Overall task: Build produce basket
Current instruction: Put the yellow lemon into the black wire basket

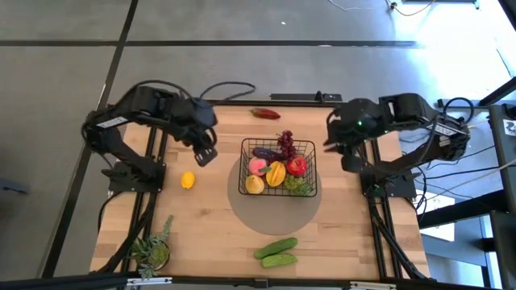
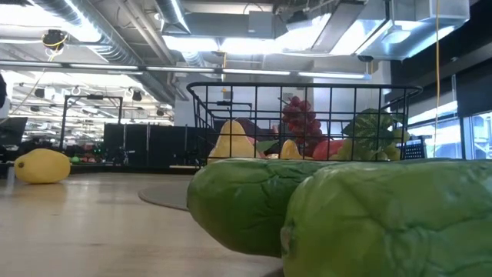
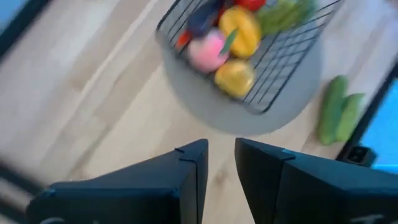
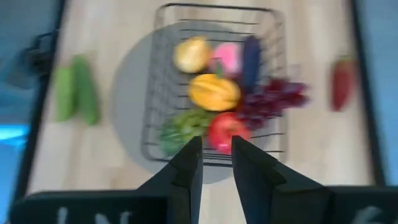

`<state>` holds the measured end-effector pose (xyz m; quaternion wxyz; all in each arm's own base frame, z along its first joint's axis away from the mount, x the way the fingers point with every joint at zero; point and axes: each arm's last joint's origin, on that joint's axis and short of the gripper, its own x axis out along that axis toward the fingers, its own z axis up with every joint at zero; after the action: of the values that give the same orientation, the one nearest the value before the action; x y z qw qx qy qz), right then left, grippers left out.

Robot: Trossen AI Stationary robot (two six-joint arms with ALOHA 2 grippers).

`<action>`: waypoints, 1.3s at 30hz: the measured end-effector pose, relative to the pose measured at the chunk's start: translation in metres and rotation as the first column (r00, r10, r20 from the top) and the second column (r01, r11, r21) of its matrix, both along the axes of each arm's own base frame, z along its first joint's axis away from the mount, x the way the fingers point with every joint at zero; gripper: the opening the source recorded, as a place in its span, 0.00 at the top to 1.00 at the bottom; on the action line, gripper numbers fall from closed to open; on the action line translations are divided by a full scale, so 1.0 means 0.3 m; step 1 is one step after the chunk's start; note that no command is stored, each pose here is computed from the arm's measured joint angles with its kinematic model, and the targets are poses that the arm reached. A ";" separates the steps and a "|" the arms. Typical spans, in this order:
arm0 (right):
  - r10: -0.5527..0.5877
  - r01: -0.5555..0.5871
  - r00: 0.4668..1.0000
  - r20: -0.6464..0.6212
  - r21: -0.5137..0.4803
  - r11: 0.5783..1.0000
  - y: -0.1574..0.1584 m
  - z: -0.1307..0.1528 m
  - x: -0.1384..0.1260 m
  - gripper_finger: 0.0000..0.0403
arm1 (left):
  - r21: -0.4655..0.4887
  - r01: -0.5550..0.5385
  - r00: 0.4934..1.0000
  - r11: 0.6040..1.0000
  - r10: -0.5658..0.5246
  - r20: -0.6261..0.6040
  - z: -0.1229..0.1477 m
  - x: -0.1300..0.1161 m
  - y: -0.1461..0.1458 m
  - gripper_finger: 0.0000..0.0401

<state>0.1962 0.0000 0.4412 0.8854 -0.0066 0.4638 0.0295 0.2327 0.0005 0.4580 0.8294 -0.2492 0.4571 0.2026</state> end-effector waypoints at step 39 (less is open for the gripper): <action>0.249 -0.254 0.965 0.088 0.063 0.965 0.158 -0.130 0.104 0.80 | -0.087 -0.618 0.727 0.781 0.526 -0.442 -0.536 -0.115 -0.074 0.83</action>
<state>0.2273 0.0473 0.4023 0.8919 -0.0340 0.4222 0.1584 0.1984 -0.0218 0.2972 0.5813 -0.4260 0.5343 0.4417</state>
